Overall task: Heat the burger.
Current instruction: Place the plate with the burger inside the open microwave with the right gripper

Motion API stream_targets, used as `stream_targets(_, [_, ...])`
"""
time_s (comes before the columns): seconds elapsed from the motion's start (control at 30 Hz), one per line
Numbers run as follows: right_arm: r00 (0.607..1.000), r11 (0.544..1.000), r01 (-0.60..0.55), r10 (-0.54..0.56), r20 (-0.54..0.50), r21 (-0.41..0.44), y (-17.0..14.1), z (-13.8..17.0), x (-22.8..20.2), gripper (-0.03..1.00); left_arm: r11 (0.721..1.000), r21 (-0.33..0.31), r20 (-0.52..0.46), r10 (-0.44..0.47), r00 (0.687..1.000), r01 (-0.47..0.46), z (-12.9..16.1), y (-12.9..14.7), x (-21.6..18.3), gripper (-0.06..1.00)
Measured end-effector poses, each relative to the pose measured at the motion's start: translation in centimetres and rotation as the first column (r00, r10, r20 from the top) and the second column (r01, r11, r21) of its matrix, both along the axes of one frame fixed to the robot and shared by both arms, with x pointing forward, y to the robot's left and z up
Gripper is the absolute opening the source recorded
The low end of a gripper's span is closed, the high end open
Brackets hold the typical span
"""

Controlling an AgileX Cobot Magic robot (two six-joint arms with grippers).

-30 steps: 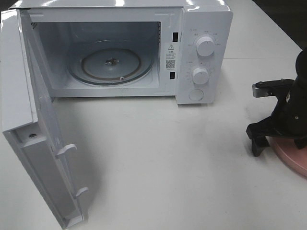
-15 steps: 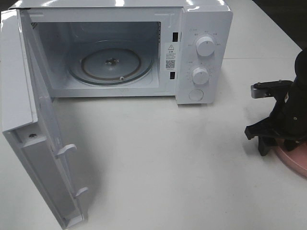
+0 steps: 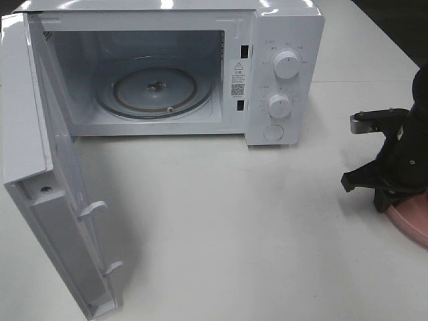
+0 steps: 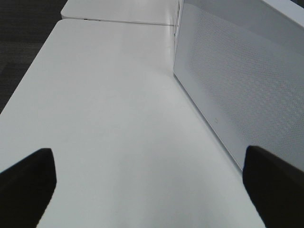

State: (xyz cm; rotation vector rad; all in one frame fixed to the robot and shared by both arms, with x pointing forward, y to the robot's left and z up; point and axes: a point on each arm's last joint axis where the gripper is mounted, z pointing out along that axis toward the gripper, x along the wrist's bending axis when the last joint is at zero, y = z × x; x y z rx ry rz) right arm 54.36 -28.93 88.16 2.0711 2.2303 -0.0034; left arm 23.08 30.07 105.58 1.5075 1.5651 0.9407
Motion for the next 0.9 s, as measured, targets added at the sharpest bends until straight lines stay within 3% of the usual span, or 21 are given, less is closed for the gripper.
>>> stream_targets(0.23, [1.000,1.000,0.013,-0.013,-0.003,-0.021,0.1,0.0,-0.1,0.04,1.000,0.000,0.000,0.000,1.000,0.000,0.0,0.0,0.0,0.99])
stream_targets(0.9, [1.000,0.961,-0.017,0.013,-0.017,-0.277,2.6,1.0,-1.0,0.00,1.000,0.000,0.000,0.000,1.000,0.000,0.0,0.0,0.0,0.99])
